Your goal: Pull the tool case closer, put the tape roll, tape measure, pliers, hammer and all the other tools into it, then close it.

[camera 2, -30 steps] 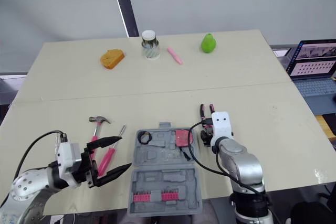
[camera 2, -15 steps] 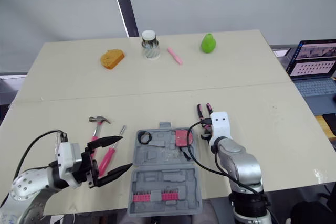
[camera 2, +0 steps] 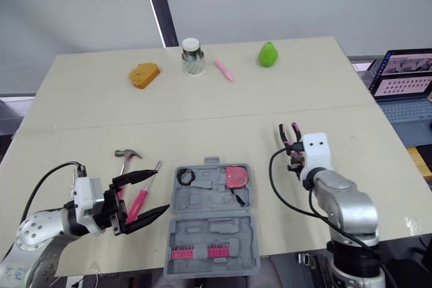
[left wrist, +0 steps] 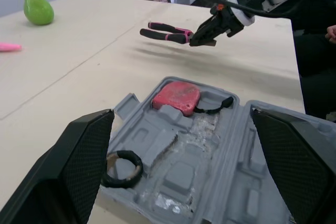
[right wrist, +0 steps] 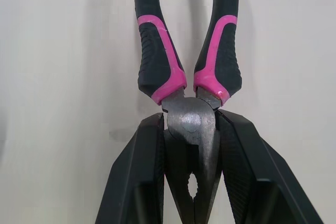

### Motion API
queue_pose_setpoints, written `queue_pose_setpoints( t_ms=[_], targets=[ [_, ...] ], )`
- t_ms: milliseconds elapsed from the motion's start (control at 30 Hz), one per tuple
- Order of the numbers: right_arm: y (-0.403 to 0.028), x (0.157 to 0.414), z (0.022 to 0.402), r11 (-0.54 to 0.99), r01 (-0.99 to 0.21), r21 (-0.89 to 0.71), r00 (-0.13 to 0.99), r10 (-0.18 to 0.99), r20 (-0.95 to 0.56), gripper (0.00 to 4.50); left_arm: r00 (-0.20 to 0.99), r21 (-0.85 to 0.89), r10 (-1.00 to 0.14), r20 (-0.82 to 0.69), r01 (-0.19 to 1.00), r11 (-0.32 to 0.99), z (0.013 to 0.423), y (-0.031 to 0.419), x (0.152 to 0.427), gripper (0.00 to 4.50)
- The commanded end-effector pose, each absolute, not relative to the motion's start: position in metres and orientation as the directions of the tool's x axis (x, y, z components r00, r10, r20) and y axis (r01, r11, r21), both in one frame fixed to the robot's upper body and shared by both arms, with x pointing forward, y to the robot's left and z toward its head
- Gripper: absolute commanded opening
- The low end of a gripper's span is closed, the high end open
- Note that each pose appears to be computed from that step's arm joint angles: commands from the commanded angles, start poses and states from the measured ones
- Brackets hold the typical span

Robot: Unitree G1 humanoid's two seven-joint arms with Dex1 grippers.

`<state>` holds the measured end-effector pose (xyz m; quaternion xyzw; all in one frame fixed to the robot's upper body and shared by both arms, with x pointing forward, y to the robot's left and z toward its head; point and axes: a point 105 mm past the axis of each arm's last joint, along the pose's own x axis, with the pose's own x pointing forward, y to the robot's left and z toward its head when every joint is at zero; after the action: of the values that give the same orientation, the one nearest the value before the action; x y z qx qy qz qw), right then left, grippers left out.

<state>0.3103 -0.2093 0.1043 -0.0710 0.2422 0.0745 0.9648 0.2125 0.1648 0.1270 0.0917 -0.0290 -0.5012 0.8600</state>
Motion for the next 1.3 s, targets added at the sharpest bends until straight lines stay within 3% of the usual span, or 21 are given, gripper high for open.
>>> queue_pose_setpoints(
  t_ms=[33,200,433,700,967,1300],
  targets=[
    [-0.193,0.305,0.133,0.924,-0.366,-0.107,0.857,0.290,-0.425,0.95,0.470,0.185,-0.882,-0.020,0.869,0.459,0.136,0.170,0.211,4.50],
    [-0.166,0.282,0.159,0.689,-0.707,-0.161,0.656,0.552,-0.515,0.95,0.404,0.193,-0.914,-0.043,0.901,0.389,0.144,0.179,0.198,4.50],
    [-0.145,0.261,0.168,0.420,-0.896,-0.145,0.407,0.645,-0.647,0.95,0.369,0.167,-0.924,-0.103,0.922,0.350,0.141,0.202,0.178,4.50],
    [-0.116,0.255,0.163,0.200,-0.970,-0.141,0.232,0.570,-0.788,0.95,0.460,0.202,-0.877,-0.138,0.880,0.430,0.131,0.233,0.176,4.50],
    [-0.082,0.256,0.149,0.113,-0.985,-0.133,0.172,0.506,-0.845,0.95,0.495,0.203,-0.851,-0.174,0.864,0.461,0.118,0.243,0.169,4.50],
    [-0.050,0.254,0.133,0.021,-0.993,-0.119,0.113,0.508,-0.854,0.95,0.495,0.191,-0.846,-0.196,0.866,0.462,0.105,0.245,0.165,4.50]
  ],
)
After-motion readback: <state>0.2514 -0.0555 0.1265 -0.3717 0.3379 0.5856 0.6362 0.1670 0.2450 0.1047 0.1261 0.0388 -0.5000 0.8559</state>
